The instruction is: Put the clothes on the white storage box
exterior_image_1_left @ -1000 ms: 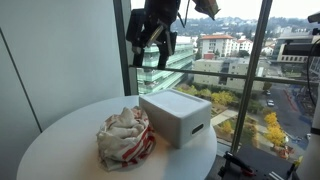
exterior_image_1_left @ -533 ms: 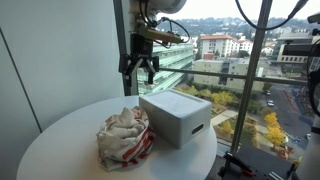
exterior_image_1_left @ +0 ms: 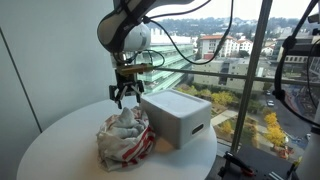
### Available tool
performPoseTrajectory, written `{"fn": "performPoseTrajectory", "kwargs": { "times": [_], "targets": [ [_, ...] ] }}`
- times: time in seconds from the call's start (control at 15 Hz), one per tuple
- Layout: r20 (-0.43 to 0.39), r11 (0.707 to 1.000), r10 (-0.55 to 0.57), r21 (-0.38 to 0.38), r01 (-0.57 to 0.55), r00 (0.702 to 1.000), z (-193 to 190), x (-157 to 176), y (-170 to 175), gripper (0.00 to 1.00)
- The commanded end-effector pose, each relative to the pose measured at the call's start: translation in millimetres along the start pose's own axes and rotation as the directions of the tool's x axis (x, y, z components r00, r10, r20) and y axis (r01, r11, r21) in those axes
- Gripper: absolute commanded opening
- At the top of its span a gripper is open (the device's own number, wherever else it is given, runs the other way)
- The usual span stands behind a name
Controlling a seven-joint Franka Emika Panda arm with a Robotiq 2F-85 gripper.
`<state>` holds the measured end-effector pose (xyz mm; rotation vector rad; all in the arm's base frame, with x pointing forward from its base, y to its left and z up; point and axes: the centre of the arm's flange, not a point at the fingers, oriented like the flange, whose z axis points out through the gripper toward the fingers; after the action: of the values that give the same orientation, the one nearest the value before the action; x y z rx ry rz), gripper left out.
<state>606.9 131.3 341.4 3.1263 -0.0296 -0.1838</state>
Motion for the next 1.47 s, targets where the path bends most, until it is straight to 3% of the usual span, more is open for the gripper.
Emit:
{"fn": "performPoseTrajectory", "kwargs": {
  "times": [0.0,0.4,0.47,0.6,1.07,1.2,1.4],
  "targets": [
    [0.066,1.000,0.027,0.007,-0.028,0.997,20,57,-14,1.00],
    [0.127,0.996,0.088,0.024,-0.091,0.988,55,90,-2,1.00],
    [0.140,0.993,0.103,0.036,-0.108,0.985,56,92,0,0.75],
    [0.153,0.989,0.123,0.064,-0.134,0.981,54,95,3,0.68],
    [0.226,0.953,0.231,0.144,-0.266,0.947,25,87,9,0.12],
    [0.255,0.942,0.259,0.147,-0.302,0.932,22,87,12,0.02],
    [0.333,0.927,0.315,0.093,-0.364,0.889,27,86,23,0.00]
  ]
}}
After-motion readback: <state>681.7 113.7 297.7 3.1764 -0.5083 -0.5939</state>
